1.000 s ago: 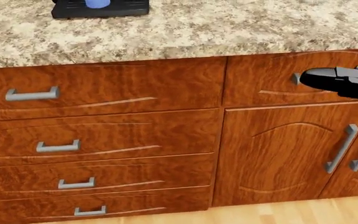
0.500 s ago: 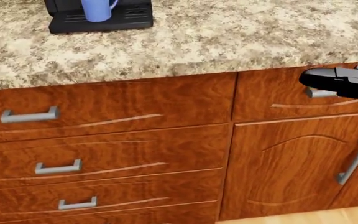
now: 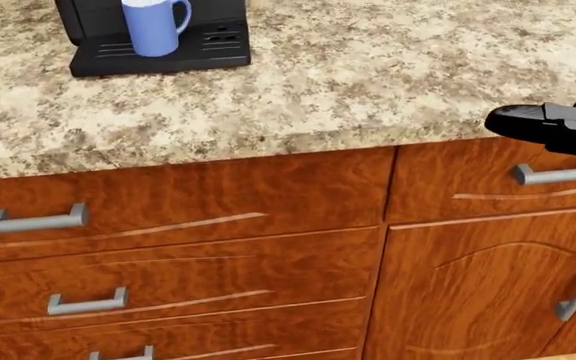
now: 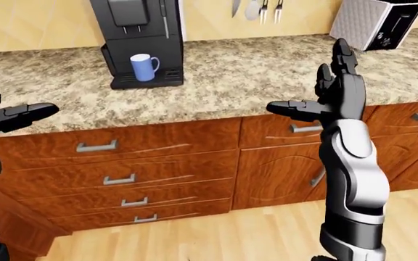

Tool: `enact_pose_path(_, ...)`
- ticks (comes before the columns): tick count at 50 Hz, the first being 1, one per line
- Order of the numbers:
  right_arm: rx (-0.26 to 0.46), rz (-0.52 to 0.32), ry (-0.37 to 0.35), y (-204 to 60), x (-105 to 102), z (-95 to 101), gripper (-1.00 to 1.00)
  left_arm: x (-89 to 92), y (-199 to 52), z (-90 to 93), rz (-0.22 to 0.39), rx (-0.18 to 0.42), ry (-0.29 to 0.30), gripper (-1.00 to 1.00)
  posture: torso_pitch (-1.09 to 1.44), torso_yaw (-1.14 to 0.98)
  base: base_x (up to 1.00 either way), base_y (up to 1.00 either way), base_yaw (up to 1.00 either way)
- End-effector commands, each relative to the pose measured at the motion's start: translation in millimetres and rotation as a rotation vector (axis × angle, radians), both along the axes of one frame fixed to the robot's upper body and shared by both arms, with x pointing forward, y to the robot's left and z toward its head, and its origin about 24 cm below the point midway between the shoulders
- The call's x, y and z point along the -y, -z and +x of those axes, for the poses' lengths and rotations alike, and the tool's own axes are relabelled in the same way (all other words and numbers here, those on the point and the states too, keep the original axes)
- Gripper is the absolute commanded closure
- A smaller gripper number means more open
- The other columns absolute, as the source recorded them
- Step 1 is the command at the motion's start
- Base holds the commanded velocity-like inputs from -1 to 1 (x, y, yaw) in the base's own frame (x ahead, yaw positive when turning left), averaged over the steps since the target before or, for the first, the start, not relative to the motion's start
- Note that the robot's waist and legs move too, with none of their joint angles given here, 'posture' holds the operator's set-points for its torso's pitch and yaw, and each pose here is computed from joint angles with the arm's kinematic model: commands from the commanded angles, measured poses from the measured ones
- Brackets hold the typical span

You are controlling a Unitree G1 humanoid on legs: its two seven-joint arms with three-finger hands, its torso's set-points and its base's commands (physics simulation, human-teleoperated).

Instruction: Pick the mug from under the coffee machine dispenser and place it on the counter.

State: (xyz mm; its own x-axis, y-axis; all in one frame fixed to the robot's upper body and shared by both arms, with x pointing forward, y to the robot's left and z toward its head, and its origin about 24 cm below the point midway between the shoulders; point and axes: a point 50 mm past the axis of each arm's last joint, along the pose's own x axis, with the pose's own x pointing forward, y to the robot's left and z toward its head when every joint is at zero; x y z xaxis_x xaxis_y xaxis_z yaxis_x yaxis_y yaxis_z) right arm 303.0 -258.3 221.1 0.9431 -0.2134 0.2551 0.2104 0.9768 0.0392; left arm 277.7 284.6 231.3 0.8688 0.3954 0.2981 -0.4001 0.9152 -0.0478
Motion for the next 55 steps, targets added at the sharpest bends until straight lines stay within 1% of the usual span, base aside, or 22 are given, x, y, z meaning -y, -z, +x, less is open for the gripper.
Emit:
enact_pose_path(1, 0.121, -0.027, 0.026, -26.5, 3.9, -8.0, -1.00, 6.1, -21.7, -4.8, 0.047, 0.101, 0.020, -1.00, 0.00, 0.00, 0.16, 0.00, 0.00)
enact_pose_path(55, 0.127, -0.023, 0.031, -28.5, 5.8, -8.0, -1.00, 6.5, -23.0, -5.1, 0.045, 0.102, 0.021, -1.00, 0.00, 0.00, 0.15, 0.00, 0.00)
